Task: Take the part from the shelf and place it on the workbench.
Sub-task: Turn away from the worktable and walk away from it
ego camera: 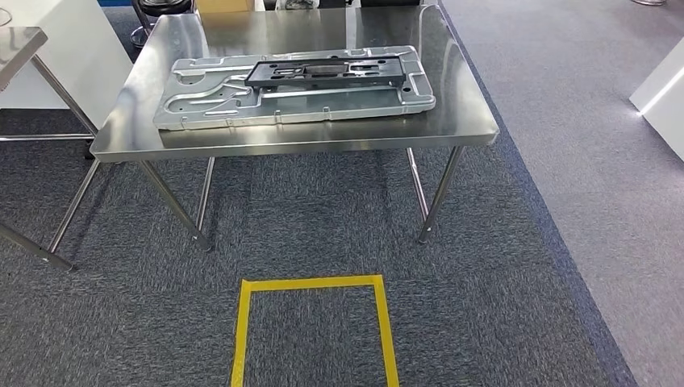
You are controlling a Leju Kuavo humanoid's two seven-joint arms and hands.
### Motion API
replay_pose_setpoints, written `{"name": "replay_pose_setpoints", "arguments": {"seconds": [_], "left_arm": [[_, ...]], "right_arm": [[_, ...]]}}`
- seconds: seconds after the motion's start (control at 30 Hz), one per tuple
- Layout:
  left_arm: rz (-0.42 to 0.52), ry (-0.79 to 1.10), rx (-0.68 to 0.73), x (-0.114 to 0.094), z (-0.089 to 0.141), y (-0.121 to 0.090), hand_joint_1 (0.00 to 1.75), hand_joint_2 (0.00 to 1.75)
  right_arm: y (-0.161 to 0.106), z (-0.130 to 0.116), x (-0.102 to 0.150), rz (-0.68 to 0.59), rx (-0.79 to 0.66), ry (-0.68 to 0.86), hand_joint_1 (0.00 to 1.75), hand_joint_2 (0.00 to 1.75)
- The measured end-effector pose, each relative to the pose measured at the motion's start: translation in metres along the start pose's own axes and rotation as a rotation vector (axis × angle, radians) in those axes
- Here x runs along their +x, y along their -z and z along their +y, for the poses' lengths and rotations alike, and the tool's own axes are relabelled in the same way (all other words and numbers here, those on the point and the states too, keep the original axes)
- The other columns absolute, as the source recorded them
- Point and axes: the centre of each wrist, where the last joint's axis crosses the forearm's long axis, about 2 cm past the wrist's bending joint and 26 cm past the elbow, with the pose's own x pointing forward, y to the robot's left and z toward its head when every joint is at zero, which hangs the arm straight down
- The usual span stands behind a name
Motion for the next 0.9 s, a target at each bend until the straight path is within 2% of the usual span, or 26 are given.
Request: {"name": "replay_pose_setpoints", "arguments": {"seconds": [0.2, 0.9], "left_arm": [[-0.009, 0.015, -0.005, 0.0029, -0.0014, 0.0006, 0.0, 0.0], [0.003, 0.037, -0.017, 0.0003, -0.0058, 0.0, 0.0, 0.0]], "right_arm": [[-0.0006, 0.0011, 0.0016, -0.039, -0.003, 0.0, 0.0, 0.0], [-0.0001, -0.0003, 0.0008, -0.058, -0.017, -0.002, 0.0, 0.0]]}}
